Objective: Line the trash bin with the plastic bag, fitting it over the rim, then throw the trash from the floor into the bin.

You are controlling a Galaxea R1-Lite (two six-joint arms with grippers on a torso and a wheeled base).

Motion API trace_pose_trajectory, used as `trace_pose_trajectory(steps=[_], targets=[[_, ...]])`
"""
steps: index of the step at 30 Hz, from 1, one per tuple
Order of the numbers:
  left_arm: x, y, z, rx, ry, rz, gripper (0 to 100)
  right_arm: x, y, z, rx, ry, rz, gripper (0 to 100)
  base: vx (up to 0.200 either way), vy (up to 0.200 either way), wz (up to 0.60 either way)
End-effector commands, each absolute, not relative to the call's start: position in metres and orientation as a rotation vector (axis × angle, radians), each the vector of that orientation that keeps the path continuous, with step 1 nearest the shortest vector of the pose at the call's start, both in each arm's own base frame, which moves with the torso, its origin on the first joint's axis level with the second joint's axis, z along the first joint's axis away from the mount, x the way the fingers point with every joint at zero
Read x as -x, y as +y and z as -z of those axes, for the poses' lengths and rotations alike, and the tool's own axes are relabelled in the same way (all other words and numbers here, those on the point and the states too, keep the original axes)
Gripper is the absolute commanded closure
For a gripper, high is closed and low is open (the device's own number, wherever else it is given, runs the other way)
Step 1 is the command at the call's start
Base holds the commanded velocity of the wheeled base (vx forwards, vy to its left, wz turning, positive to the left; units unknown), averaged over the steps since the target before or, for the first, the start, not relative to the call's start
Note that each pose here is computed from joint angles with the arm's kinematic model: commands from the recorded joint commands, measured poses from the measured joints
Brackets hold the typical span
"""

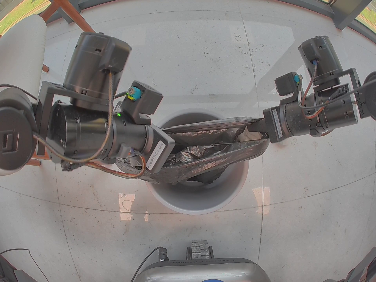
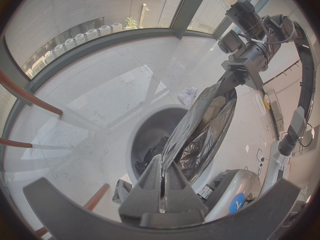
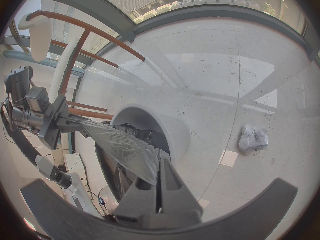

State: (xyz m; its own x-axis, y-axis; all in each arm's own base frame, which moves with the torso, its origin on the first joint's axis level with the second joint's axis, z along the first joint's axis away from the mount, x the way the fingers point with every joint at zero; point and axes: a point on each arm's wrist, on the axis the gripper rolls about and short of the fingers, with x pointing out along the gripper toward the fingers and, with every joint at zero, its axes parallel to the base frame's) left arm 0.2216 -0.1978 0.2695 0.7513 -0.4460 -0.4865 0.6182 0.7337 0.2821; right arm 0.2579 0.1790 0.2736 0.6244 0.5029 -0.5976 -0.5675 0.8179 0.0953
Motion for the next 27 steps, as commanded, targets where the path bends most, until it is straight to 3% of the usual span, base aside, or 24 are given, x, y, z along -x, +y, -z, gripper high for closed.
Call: trace_pose_trajectory(steps=[1,12,18,19,27], targets=[[-0.231,-0.207,-0.274,-0.439,0.391,0.597,100,-0.262,0.174,-0.281,0.087,0.626,-0.624,100,0.0,0.0,0.0],[-0.269,-0.228,-0.296,-0.392,0.355,0.563,100,-0.297,0.145,-0.297,0.087,0.538,-0.719,100,0.0,0.0,0.0],[-0.272,-0.231,-0.293,-0.367,0.397,0.555,100,-0.309,0.116,-0.287,0.204,0.514,-0.737,100,0.0,0.0,0.0],[-0.272,-0.231,-0.293,-0.367,0.398,0.555,100,-0.311,0.112,-0.286,0.225,0.509,-0.735,0,0.0,0.0,0.0],[-0.272,-0.231,-0.29,-0.364,0.409,0.553,100,-0.297,0.112,-0.295,0.151,0.518,-0.736,0,0.0,0.0,0.0]])
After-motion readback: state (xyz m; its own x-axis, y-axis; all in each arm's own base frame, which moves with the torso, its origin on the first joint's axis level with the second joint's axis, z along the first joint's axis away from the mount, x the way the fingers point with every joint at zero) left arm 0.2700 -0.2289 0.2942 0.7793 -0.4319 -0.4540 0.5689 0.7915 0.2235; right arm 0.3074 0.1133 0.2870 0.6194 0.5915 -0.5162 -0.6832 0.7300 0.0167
